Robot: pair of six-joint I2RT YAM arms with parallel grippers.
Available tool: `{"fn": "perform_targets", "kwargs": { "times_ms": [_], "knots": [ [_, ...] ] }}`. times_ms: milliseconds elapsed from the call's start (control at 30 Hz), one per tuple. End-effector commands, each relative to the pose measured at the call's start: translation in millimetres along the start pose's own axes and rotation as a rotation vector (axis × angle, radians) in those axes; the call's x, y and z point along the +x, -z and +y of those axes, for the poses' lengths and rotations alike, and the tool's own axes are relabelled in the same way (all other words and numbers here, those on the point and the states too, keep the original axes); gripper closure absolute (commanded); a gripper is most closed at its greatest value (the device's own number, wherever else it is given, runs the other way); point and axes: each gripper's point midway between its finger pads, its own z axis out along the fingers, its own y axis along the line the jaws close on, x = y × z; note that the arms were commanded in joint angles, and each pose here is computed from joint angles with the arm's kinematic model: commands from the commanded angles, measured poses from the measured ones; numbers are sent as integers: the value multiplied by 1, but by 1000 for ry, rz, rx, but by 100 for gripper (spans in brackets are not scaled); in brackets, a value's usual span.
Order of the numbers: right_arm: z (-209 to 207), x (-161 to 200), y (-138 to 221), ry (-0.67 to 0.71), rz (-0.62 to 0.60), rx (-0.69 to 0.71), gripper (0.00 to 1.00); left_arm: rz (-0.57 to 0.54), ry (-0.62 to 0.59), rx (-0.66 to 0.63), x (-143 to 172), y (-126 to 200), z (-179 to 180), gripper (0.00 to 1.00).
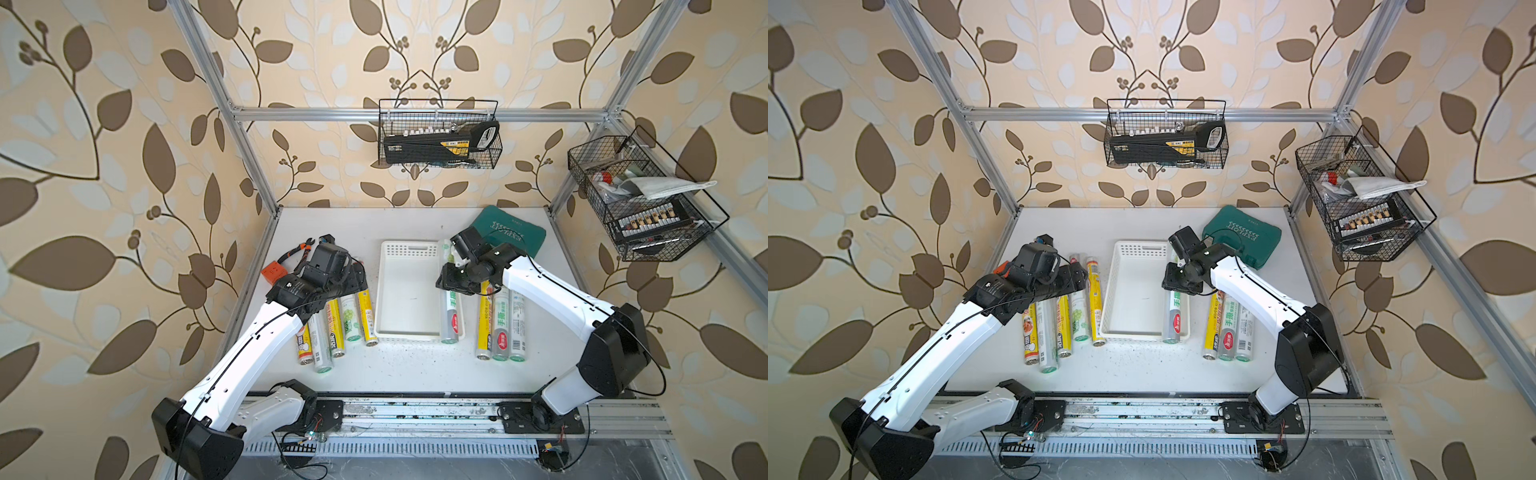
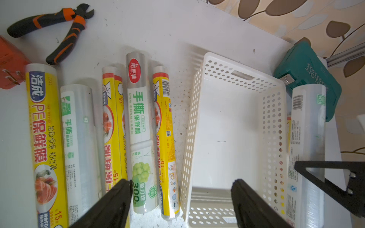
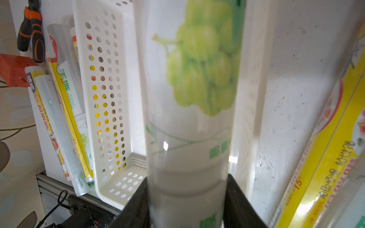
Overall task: Put the plastic wrap into the basket
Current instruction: Place the plastic wrap in the basket.
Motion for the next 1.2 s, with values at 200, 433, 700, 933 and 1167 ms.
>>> {"fn": "perform_targets", "kwargs": {
  "times_ms": [200, 433, 700, 933, 1167],
  "knots": [
    [14, -31, -20, 1, -56, 22, 59, -10, 11, -49, 4, 5, 13, 11],
    [4, -35, -46, 18, -19, 95, 59, -21, 4, -68, -2, 15, 15, 11],
    [-12, -33, -67, 35, 7, 171, 59, -14, 6, -49, 2, 14, 13, 10],
    [-24, -30, -77, 43, 22, 217, 59, -4, 5, -46, 4, 10, 12, 10],
    [-46, -28, -80, 61, 26, 293, 59, 13, -1, -47, 8, 6, 12, 9]
  ]
}}
